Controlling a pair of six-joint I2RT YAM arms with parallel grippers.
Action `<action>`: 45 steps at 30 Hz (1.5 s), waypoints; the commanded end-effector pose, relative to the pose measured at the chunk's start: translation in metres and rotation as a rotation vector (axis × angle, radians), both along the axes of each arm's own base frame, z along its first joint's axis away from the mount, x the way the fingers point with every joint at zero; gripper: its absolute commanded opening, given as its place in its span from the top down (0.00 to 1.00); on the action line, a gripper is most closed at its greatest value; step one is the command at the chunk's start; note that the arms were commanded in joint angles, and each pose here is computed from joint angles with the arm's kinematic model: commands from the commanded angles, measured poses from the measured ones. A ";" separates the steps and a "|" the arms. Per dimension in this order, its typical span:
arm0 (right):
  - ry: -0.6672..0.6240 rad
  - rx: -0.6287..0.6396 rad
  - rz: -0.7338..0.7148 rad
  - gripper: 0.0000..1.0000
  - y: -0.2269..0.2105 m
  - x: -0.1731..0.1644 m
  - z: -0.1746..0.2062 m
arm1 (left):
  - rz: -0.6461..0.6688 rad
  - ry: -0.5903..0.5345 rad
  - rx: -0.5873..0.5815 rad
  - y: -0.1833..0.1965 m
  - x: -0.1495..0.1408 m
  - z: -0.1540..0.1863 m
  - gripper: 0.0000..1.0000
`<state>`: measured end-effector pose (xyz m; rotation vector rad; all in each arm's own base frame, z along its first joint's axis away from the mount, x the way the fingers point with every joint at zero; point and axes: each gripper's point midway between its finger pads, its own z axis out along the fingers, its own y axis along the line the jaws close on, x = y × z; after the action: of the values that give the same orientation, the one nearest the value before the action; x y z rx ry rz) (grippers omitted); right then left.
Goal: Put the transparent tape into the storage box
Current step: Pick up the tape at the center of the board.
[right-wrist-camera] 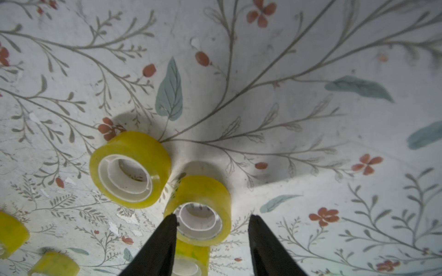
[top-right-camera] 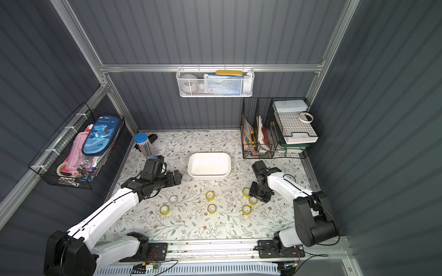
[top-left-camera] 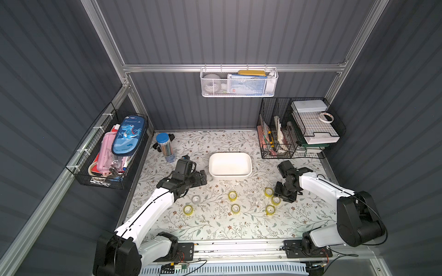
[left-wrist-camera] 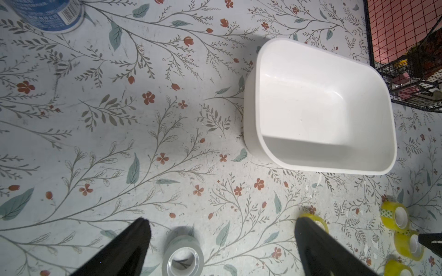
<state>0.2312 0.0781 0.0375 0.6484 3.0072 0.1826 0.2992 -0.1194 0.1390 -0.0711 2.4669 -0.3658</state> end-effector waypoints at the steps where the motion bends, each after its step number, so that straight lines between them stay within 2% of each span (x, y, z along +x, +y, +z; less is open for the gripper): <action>1: -0.014 0.010 -0.032 0.47 -0.002 -0.005 0.003 | 0.002 -0.026 -0.008 -0.003 0.004 0.008 0.01; 10: 0.015 0.012 -0.044 0.50 -0.003 -0.016 -0.012 | -0.013 -0.027 -0.011 -0.007 0.006 0.008 0.01; 14: 0.006 -0.001 -0.052 0.55 -0.005 -0.013 -0.021 | -0.018 -0.027 -0.012 -0.008 0.007 0.007 0.01; 19: 0.005 0.005 -0.054 0.57 -0.003 -0.008 -0.030 | -0.020 -0.035 -0.005 -0.008 0.009 0.009 0.01; 22: 0.008 0.005 -0.050 0.67 -0.002 -0.007 -0.033 | -0.021 -0.038 -0.004 -0.008 0.010 0.010 0.01; 26: 0.007 0.000 -0.042 0.93 -0.003 -0.008 -0.029 | -0.020 -0.044 -0.006 -0.009 0.012 0.011 0.01; 28: -0.003 -0.011 -0.036 1.00 -0.005 -0.006 -0.023 | -0.018 -0.054 -0.007 -0.008 0.013 0.014 0.01; 37: -0.102 -0.080 0.032 1.00 -0.011 0.020 0.038 | -0.022 -0.117 0.007 -0.009 0.024 0.040 0.01; 45: -0.197 -0.104 0.168 1.00 0.019 0.069 0.085 | -0.018 -0.176 0.026 -0.010 0.038 0.068 0.01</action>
<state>0.2948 0.0929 0.1183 0.4490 2.8215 0.1636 0.3325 -0.1295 0.1974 -0.0377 2.3126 -0.3684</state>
